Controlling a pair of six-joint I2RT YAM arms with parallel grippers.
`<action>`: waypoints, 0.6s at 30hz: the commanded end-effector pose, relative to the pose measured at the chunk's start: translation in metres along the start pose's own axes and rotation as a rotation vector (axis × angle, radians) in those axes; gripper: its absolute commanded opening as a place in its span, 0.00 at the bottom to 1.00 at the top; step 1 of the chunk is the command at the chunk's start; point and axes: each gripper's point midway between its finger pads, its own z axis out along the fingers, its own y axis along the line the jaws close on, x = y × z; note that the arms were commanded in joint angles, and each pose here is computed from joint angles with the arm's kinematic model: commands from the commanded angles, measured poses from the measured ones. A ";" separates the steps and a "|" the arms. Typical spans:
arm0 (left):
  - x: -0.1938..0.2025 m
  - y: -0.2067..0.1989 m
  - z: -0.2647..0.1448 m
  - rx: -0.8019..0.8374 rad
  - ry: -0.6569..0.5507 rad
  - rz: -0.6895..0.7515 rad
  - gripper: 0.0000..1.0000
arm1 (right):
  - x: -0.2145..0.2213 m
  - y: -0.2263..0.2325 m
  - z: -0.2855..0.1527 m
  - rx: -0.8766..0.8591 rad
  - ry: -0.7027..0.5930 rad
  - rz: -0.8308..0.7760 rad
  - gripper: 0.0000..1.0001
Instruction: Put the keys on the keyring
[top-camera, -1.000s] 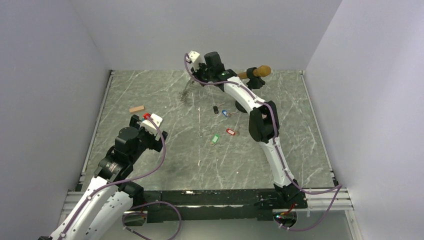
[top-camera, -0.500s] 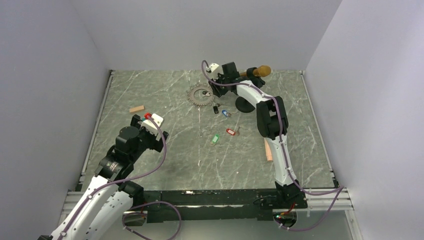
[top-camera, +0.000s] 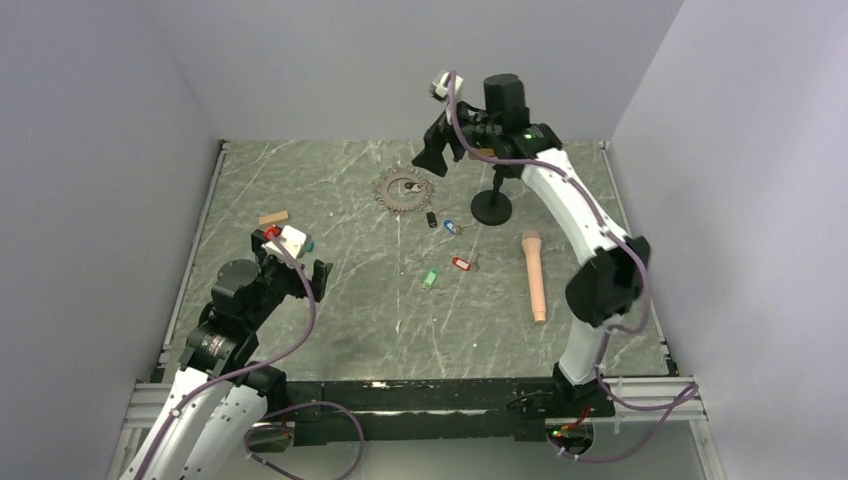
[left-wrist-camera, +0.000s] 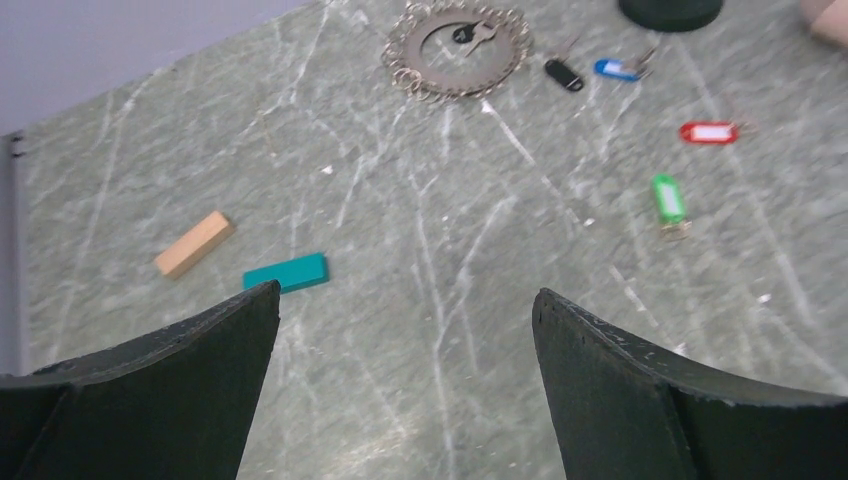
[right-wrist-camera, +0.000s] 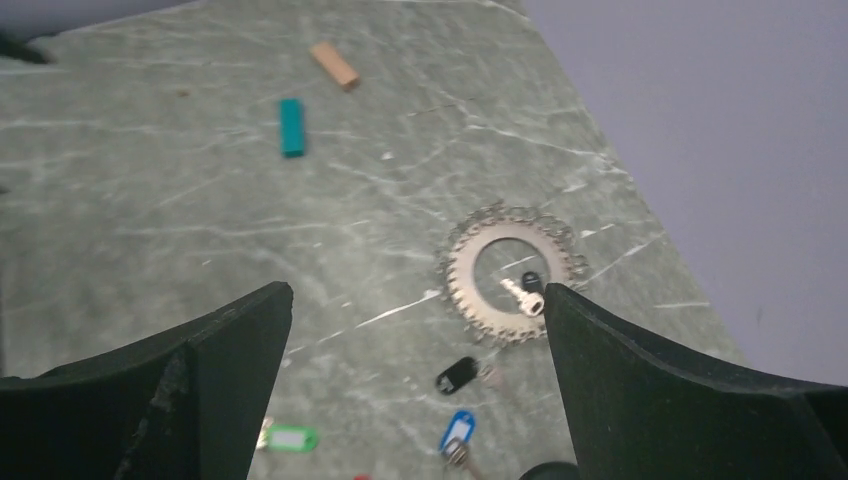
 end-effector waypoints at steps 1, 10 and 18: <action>-0.055 -0.020 -0.011 0.106 -0.166 -0.190 0.99 | 0.004 0.057 -0.045 -0.108 0.008 -0.011 1.00; -0.116 -0.048 -0.029 0.298 -0.297 -0.308 0.99 | 0.005 0.073 -0.155 0.028 -0.112 0.108 1.00; -0.116 -0.040 -0.028 0.260 -0.188 -0.261 1.00 | 0.023 0.053 -0.221 0.401 -0.173 0.338 1.00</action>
